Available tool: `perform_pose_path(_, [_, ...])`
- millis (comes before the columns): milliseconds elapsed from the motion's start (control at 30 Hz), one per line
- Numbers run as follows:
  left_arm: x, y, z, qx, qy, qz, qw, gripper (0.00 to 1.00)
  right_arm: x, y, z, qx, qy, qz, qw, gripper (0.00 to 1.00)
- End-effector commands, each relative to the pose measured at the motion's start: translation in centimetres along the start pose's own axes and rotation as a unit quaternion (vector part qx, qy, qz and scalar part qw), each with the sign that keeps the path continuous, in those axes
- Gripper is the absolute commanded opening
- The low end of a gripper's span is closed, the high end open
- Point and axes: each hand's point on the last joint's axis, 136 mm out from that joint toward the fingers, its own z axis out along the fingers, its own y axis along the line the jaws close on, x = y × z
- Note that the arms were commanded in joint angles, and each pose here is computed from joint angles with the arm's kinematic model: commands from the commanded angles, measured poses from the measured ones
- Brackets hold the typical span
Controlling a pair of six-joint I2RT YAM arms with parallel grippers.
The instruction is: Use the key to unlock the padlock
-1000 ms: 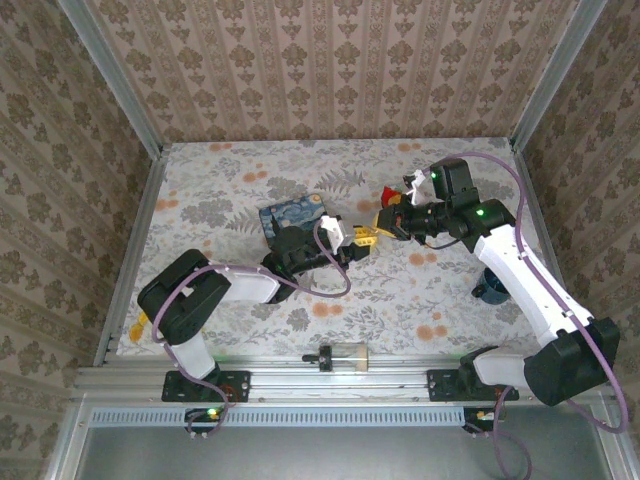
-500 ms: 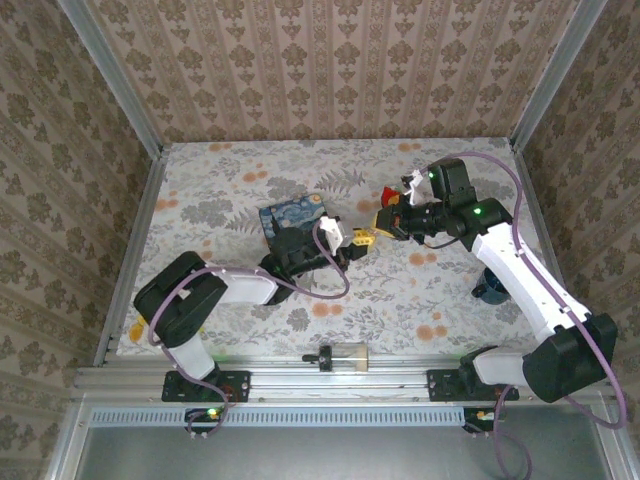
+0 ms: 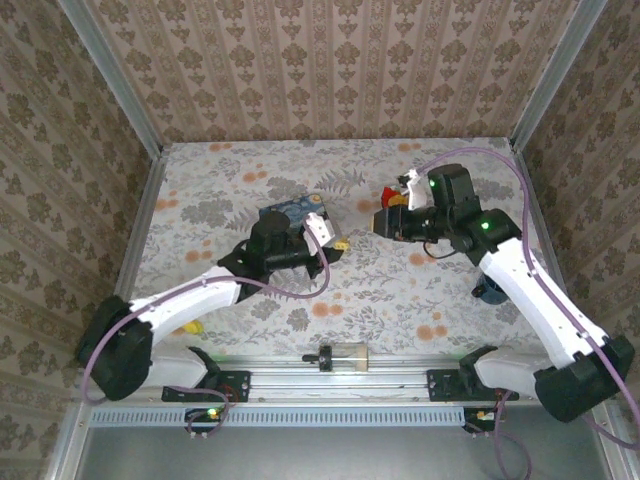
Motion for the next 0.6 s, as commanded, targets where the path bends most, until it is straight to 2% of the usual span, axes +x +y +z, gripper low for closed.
perform_pose_path(0, [3.0, -1.6, -2.6, 0.028, 0.118, 0.026, 0.992, 0.00, -1.3, 1.9, -0.1, -0.009, -0.059, -0.123, 0.991, 0.32])
perform_pose_path(100, [1.9, -2.4, -4.0, 0.039, 0.121, 0.037, 0.991, 0.00, -1.0, 4.1, 0.5, -0.057, -0.069, -0.175, 0.981, 0.33])
perform_pose_path(233, [0.6, -3.5, -5.4, 0.057, 0.108, 0.050, 0.991, 0.00, 0.2, 6.5, 1.5, -0.114, -0.047, -0.230, 0.965, 0.33])
perform_pose_path(400, [0.1, -4.2, -6.5, 0.065, 0.106, 0.063, 0.990, 0.00, 2.2, 8.0, 2.9, -0.133, -0.018, -0.284, 0.949, 0.32])
perform_pose_path(567, [0.0, -4.2, -7.0, 0.064, 0.105, 0.064, 0.990, 0.00, 4.1, 9.0, 3.7, -0.162, 0.024, -0.296, 0.941, 0.32])
